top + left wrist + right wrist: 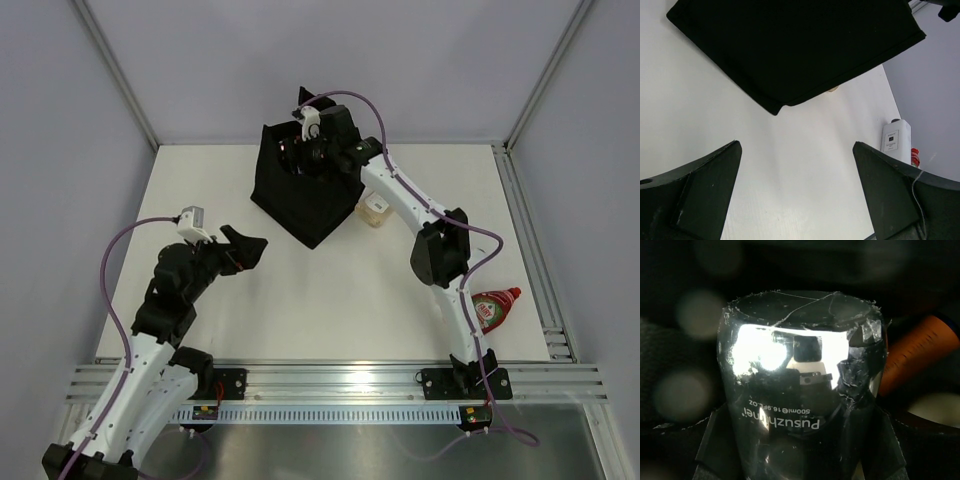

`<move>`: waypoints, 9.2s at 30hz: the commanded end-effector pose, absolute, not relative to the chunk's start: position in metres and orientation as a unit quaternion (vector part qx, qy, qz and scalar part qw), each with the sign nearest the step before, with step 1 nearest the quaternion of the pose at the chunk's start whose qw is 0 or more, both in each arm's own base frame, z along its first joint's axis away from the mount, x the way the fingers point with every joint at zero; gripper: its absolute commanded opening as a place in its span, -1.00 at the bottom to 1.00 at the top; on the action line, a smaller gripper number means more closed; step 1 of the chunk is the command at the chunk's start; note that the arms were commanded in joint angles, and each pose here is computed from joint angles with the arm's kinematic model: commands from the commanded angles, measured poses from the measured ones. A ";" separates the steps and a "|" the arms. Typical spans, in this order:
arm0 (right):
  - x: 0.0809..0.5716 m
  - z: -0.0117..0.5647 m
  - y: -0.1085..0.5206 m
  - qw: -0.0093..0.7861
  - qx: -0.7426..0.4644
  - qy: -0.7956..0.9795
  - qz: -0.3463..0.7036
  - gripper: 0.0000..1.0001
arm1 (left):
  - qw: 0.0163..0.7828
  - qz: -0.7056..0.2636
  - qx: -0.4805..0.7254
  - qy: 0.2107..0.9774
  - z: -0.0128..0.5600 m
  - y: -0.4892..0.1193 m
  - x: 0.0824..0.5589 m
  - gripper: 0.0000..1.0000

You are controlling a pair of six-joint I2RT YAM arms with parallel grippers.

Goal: Place the personal care products into the canvas bag

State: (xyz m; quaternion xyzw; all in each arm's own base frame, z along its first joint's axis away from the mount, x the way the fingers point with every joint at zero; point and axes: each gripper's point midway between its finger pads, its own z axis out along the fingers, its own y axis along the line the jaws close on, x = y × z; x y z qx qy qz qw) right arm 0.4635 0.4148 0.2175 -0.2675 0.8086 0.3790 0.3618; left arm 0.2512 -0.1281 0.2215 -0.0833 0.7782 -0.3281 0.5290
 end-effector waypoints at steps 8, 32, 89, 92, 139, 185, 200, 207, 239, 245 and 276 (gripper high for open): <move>0.461 0.209 0.434 0.388 -0.411 0.735 0.375 0.74 | 0.551 -0.317 -0.075 0.768 0.238 -0.123 0.254 0.97; 0.396 0.415 0.331 0.493 -0.452 0.608 0.427 0.99 | 0.544 -0.401 0.131 0.725 0.287 -0.191 0.260 0.97; 0.378 0.244 0.039 0.388 -0.044 0.798 0.459 0.99 | 0.336 -0.131 0.194 0.912 0.038 -0.420 0.476 0.89; 0.377 0.243 0.040 0.387 -0.043 0.797 0.462 0.99 | 0.326 -0.126 0.200 0.915 0.036 -0.420 0.469 0.86; 0.374 0.231 0.032 0.378 -0.032 0.801 0.463 0.99 | 0.270 -0.031 0.280 0.921 0.003 -0.396 0.336 0.19; 0.363 0.246 0.034 0.394 -0.048 0.801 0.447 0.99 | 0.578 -0.539 0.143 0.596 0.520 -0.330 0.411 -1.00; 0.366 0.240 0.032 0.389 -0.046 0.805 0.445 0.99 | 0.621 -0.298 0.138 0.712 0.409 -0.245 0.525 -1.00; 0.361 0.240 0.033 0.399 -0.076 0.806 0.431 0.99 | 0.577 -0.203 0.182 0.770 0.338 -0.242 0.527 -1.00; 0.284 0.190 0.019 0.323 -0.639 0.672 0.191 0.99 | 0.584 -0.264 0.216 0.737 0.389 -0.257 0.464 0.98; 0.246 0.157 -0.011 0.194 -0.767 0.585 0.177 0.99 | 0.611 -0.282 0.211 0.709 0.439 -0.239 0.411 0.97; 0.289 0.027 -0.018 0.065 -0.769 0.632 0.074 0.04 | 0.588 -0.289 0.040 0.755 0.299 -0.146 0.258 0.97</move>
